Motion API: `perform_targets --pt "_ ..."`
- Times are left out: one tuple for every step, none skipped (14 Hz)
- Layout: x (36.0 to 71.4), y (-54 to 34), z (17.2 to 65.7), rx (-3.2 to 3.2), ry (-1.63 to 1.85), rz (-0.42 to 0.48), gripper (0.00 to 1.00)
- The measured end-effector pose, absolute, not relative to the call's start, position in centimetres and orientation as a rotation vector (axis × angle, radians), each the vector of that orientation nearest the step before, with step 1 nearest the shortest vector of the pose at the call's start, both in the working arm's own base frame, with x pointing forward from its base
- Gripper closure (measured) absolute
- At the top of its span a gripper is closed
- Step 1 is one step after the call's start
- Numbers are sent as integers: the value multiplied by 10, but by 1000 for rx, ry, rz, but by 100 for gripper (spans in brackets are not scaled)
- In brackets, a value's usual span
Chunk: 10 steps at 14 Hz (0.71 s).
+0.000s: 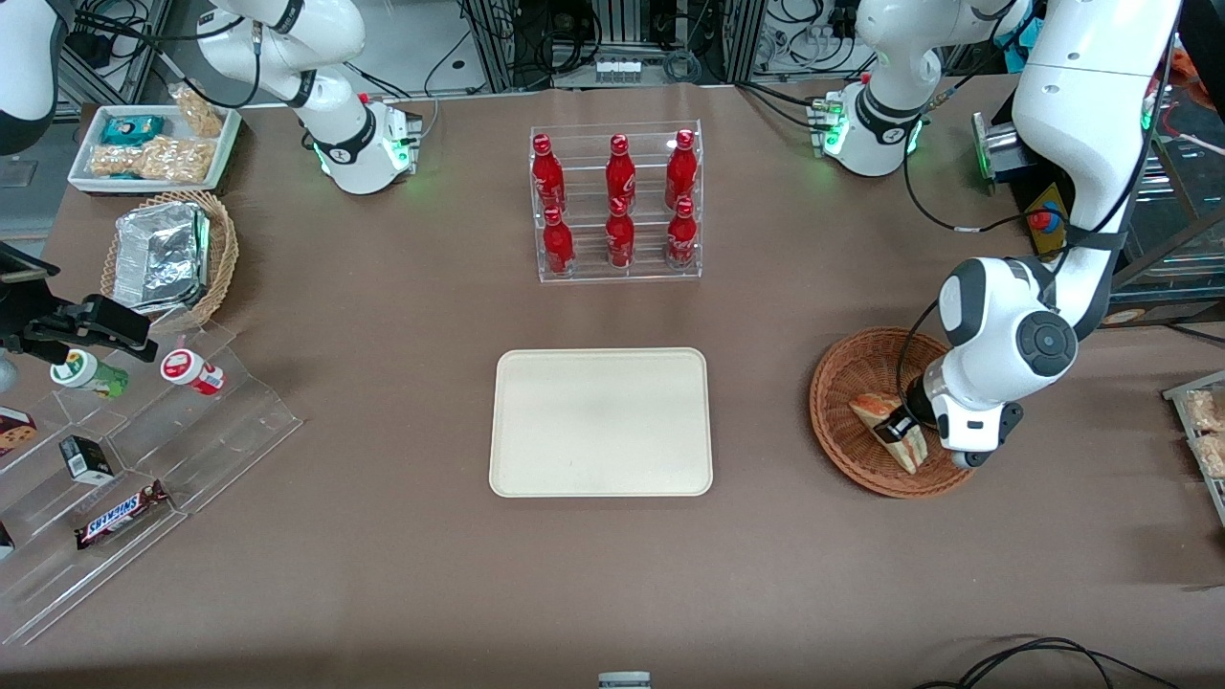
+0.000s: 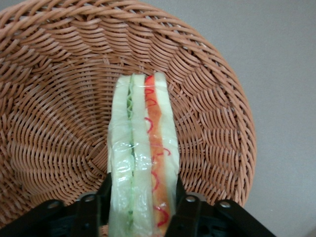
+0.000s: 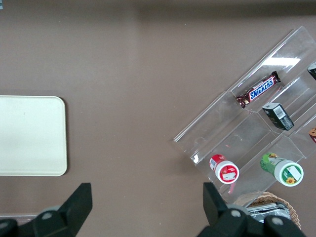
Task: Place sandwich from basket to tray
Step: 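Close the left gripper on the sandwich and lift it from the basket, then carry the sandwich with the left gripper over the beige tray and lower it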
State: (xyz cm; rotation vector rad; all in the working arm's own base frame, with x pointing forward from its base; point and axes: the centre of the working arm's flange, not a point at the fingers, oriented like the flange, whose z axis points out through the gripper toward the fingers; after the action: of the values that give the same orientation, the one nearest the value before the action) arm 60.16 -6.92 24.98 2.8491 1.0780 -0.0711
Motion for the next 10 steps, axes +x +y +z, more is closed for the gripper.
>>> perform_targets --pt "601 -69 255 2852 1076 -72 64" --pt "601 -70 264 2861 1070 -78 71" --pt "600 -71 277 2878 1048 -73 79" --pt "599 -79 292 2906 1006 -60 80" --pt "597 -94 308 2939 953 -55 80" --pt "593 -115 323 2977 892 -63 80" --pt "589 -139 338 3021 820 -78 80" --pt "584 -168 350 3072 735 -94 80" --pt "577 -198 359 3113 647 -103 80" --pt "570 -231 365 3138 559 -100 80"
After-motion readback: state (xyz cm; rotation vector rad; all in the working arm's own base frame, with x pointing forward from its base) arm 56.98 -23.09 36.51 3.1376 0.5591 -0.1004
